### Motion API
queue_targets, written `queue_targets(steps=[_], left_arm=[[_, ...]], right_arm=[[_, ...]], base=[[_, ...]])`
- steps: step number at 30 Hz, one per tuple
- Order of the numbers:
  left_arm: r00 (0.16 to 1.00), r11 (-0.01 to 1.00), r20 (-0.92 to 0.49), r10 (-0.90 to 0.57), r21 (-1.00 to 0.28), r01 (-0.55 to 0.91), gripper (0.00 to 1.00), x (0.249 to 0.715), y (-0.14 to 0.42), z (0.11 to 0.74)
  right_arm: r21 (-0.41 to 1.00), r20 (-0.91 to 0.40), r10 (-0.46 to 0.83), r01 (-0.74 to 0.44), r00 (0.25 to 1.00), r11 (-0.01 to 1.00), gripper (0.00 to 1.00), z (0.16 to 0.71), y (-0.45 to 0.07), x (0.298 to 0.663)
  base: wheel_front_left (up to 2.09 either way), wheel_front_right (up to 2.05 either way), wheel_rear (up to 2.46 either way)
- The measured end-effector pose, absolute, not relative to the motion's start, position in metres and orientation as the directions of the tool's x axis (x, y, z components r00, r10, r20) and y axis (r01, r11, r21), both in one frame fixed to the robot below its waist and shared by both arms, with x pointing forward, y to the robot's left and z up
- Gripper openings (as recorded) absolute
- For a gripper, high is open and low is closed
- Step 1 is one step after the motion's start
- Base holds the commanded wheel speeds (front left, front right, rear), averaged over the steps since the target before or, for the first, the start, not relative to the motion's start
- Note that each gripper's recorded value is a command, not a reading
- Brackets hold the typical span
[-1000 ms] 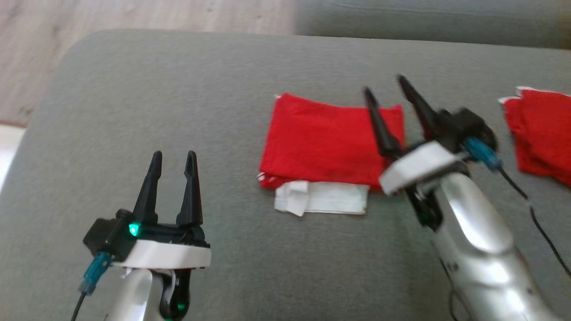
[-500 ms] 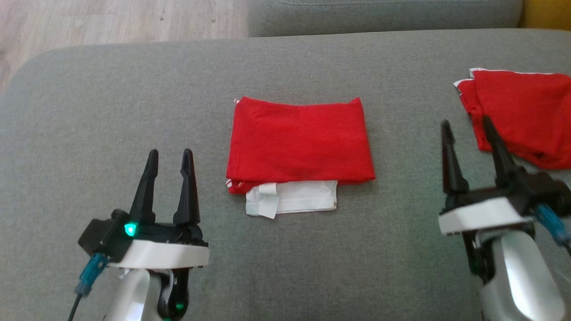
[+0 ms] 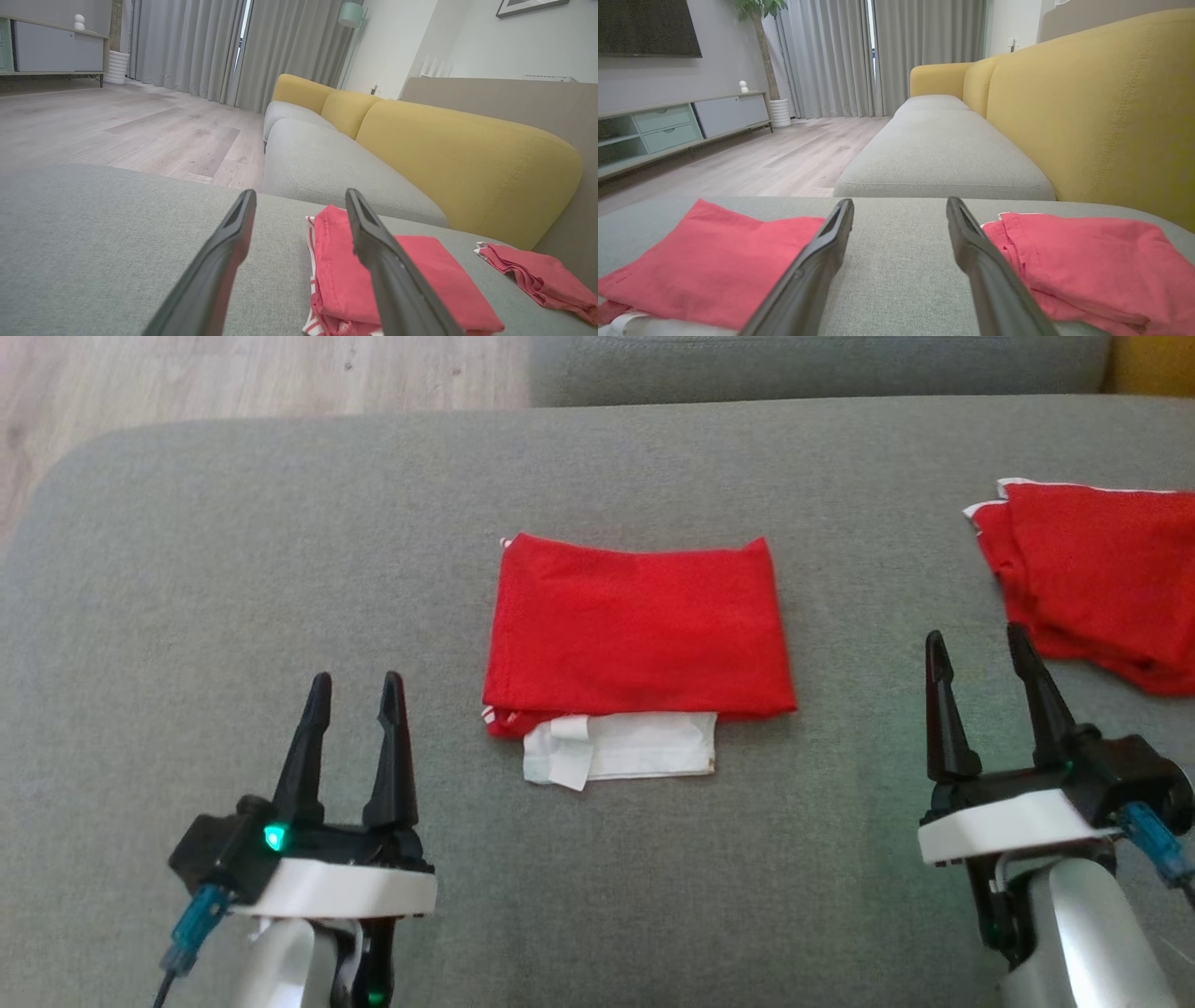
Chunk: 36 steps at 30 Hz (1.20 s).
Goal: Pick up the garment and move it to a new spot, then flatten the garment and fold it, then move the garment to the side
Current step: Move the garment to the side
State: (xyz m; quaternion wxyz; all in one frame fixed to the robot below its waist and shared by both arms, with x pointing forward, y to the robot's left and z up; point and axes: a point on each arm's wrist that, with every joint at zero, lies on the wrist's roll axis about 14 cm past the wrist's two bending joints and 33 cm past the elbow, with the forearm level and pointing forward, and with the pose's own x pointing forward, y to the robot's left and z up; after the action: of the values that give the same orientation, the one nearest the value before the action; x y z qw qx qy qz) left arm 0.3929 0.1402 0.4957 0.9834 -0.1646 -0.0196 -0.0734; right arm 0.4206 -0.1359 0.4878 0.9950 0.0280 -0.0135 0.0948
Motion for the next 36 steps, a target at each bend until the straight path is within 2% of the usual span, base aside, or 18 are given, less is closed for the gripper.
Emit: queue_targets(steps=[4, 10, 13, 20, 28, 29, 30, 31, 36], left_arm=[[0.988, 0.934, 0.057, -0.147, -0.320, 0.157, 1.00, 0.394, 0.138, 0.494], [0.985, 0.933, 0.070, -0.156, -0.317, 0.170, 1.00, 0.405, 0.136, 0.498], [0.990, 0.932, 0.060, -0.128, -0.335, 0.140, 1.00, 0.404, 0.145, 0.495], [0.997, 0.938, 0.036, -0.071, -0.336, 0.079, 1.00, 0.395, 0.163, 0.489], [0.998, 0.941, 0.026, -0.057, -0.332, 0.062, 1.00, 0.391, 0.168, 0.487], [0.998, 0.941, 0.027, -0.058, -0.332, 0.063, 1.00, 0.391, 0.168, 0.487], [0.998, 0.941, 0.027, -0.058, -0.332, 0.064, 1.00, 0.391, 0.168, 0.488], [0.998, 0.941, 0.027, -0.060, -0.332, 0.065, 1.00, 0.390, 0.167, 0.487], [0.996, 0.940, 0.042, -0.074, -0.331, 0.084, 1.00, 0.391, 0.163, 0.492]], right_arm=[[0.049, -0.001, 0.205, -0.205, 0.979, 0.978, 1.00, 0.476, -0.129, 0.430], [0.075, -0.051, 0.276, -0.272, 0.960, 0.959, 1.00, 0.459, -0.098, 0.464], [0.109, -0.119, 0.318, -0.305, 0.941, 0.946, 1.00, 0.441, -0.079, 0.472], [0.207, -0.357, 0.403, -0.349, 0.843, 0.914, 1.00, 0.375, -0.044, 0.455], [0.221, -0.397, 0.444, -0.386, 0.803, 0.896, 1.00, 0.367, -0.026, 0.464], [0.217, -0.400, 0.447, -0.392, 0.800, 0.894, 0.95, 0.366, -0.025, 0.463], [0.212, -0.398, 0.449, -0.397, 0.800, 0.893, 0.50, 0.366, -0.025, 0.463], [0.204, -0.394, 0.451, -0.403, 0.801, 0.892, 0.00, 0.367, -0.025, 0.462], [0.129, -0.372, 0.459, -0.445, 0.807, 0.886, 0.00, 0.373, -0.025, 0.459]], base=[[0.00, 0.00, 0.00], [0.00, 0.00, 0.00], [0.00, 0.00, 0.00], [0.00, 0.00, 0.00], [0.00, 0.00, 0.00], [0.00, 0.00, 0.00], [0.00, 0.00, 0.00], [0.00, 0.00, 0.00], [0.00, 0.00, 0.00]])
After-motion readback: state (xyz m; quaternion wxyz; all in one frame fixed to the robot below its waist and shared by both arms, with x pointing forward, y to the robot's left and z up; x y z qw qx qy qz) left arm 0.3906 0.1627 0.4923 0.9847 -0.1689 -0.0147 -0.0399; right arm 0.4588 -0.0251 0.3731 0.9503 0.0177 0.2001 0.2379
